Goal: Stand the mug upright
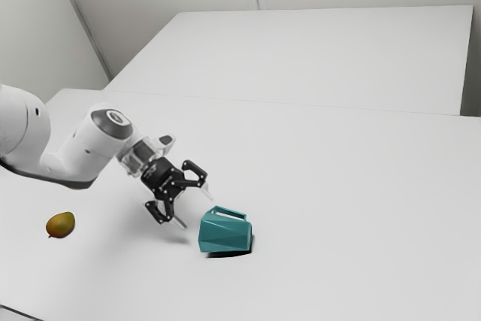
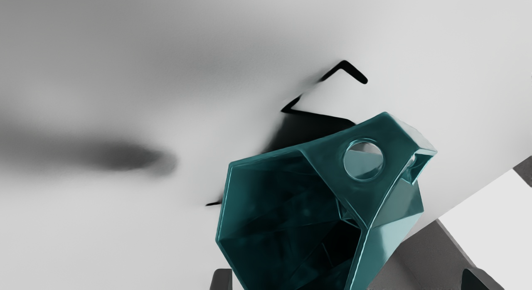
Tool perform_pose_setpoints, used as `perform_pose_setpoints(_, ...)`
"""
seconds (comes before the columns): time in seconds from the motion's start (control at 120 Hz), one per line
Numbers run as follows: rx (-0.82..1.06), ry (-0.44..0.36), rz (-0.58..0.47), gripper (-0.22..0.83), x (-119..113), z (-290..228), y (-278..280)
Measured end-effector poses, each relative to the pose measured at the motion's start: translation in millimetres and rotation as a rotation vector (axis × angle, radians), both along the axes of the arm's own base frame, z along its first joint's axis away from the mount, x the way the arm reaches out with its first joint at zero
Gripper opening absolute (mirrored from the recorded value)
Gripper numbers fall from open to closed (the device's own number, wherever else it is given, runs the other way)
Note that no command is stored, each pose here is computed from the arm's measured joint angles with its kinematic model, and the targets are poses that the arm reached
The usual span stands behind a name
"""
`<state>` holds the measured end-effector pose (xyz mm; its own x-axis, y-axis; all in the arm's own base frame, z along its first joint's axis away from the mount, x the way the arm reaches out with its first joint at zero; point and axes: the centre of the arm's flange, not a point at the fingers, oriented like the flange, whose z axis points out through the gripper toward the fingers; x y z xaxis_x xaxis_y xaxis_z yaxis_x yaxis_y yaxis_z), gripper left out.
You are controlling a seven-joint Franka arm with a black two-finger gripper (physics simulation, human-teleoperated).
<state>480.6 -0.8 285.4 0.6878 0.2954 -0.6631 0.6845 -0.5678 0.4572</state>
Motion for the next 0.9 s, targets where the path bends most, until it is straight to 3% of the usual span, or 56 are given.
perform_pose_setpoints(0.542, -0.080, 0.020, 0.008, 0.61, 7, -12, -51)
perform_pose_setpoints(0.742, -0.070, 0.012, 0.000, 0.14, 9, -11, -55)
perform_pose_setpoints(0.9, -0.062, -0.003, -0.004, -0.04, 12, -4, -56)
